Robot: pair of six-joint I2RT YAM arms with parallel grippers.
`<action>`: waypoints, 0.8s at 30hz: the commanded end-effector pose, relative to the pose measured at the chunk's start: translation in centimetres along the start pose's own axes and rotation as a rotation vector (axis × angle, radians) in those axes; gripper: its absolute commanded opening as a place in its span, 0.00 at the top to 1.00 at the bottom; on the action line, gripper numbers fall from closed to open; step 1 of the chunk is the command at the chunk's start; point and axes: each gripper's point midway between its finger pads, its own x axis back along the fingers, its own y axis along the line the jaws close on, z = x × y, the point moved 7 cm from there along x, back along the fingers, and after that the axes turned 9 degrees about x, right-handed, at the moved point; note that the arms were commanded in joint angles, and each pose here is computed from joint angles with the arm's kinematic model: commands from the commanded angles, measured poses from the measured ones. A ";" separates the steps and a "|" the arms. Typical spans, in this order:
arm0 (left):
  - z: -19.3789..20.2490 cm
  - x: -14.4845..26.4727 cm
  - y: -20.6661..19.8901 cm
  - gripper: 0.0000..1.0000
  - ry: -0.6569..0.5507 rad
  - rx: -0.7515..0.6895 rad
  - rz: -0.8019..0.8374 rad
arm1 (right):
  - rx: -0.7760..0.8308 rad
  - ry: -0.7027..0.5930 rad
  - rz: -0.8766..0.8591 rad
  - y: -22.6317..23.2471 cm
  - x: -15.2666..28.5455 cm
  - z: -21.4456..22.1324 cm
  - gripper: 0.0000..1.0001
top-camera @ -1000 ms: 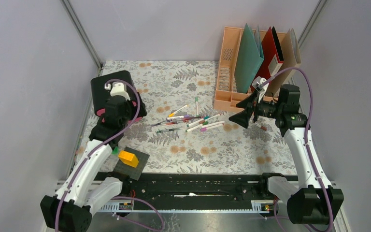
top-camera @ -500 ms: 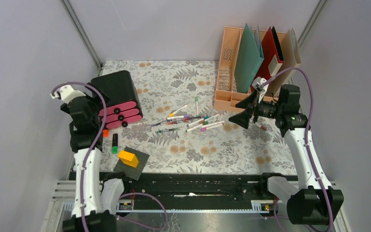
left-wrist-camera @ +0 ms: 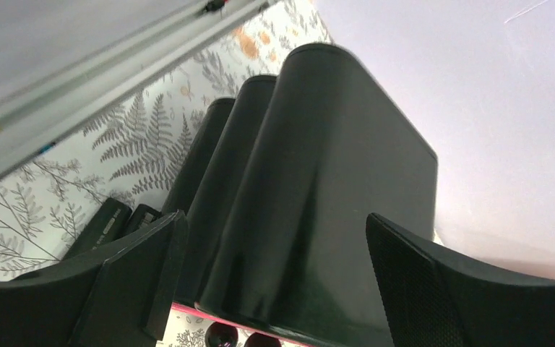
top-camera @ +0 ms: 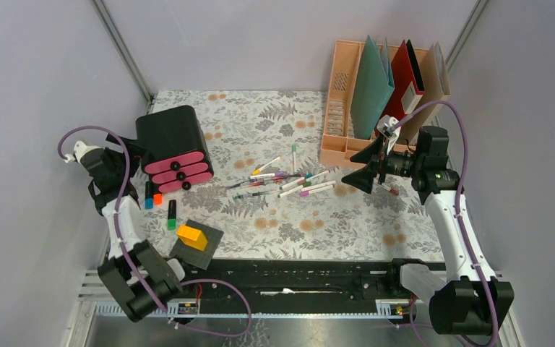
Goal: Organize the desk
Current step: Move the storage box to the center of the board.
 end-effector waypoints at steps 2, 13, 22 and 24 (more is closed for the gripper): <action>0.6 -2.0 -0.1 0.03 0.131 0.115 0.169 | 0.024 -0.027 -0.047 0.3 -0.2 -0.8 0.00; 2.9 -3.0 -0.6 0.37 0.312 0.184 0.256 | 0.022 -0.022 -0.039 0.1 -0.2 -0.7 0.01; 7.0 -2.9 -2.7 0.42 0.402 0.239 0.317 | 0.010 -0.013 -0.030 -0.3 -0.4 -0.4 0.00; 7.9 -3.0 -3.0 0.42 0.412 0.255 0.323 | 0.010 -0.012 -0.027 -0.4 -0.4 -0.3 0.00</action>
